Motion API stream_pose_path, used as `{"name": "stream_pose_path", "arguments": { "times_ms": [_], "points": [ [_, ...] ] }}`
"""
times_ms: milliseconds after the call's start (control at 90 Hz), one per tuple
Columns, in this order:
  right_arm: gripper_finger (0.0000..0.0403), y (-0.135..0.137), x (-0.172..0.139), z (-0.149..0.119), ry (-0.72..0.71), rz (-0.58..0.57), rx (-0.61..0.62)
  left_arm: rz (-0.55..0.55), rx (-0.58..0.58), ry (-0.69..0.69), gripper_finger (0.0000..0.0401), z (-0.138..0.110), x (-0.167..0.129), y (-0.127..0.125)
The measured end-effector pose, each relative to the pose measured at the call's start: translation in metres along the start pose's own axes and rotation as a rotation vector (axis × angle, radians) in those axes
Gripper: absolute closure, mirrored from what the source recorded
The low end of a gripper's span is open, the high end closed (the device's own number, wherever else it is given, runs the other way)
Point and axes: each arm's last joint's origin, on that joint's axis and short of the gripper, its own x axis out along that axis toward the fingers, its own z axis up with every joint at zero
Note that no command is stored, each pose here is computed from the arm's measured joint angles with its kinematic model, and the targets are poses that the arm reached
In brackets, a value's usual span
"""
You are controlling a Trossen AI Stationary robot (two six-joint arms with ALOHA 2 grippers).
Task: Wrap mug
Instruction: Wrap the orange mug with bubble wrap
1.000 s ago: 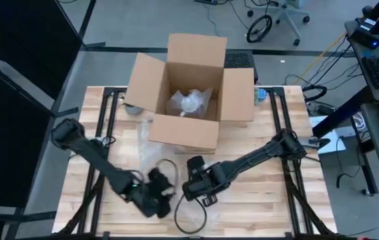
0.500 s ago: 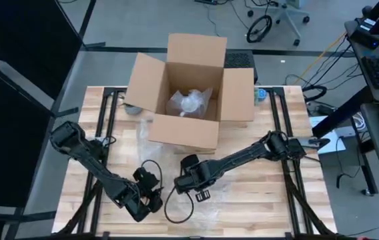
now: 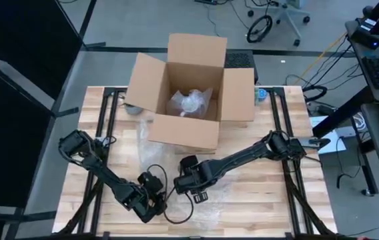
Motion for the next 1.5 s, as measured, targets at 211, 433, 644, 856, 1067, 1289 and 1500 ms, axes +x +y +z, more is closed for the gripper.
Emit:
{"name": "stream_pose_path", "arguments": {
  "times_ms": [211, 433, 644, 856, 1067, 1289, 1500],
  "points": [
    [0.0173, 0.011, -0.046, -0.013, 0.024, -0.002, 0.145, -0.044, -0.025, 0.009, 0.0256, 0.0, -0.001, -0.004],
    [0.0172, 0.051, -0.062, -0.034, 0.122, -0.03, 0.226, -0.2, -0.107, 0.006, 0.0256, 0.003, -0.003, -0.021],
    [0.0181, 0.098, -0.03, -0.053, 0.087, 0.008, 0.265, -0.337, -0.165, -0.04, 0.0256, 0.009, -0.007, -0.035],
    [0.0195, 0.118, 0.007, -0.078, 0.058, -0.011, 0.325, -0.425, -0.144, -0.119, 0.0256, 0.022, -0.011, -0.047],
    [0.02, 0.12, 0.034, -0.093, 0.014, 0.004, 0.424, -0.411, 0.006, -0.195, 0.0256, 0.056, -0.022, -0.064],
    [0.02, 0.123, 0.037, -0.095, -0.032, 0.001, 0.458, -0.236, 0.344, -0.206, 0.0256, 0.118, -0.06, -0.064],
    [0.02, 0.128, 0.036, -0.092, -0.088, -0.013, 0.415, -0.172, 0.667, -0.162, 0.0256, 0.153, -0.05, -0.05]
  ]
}}
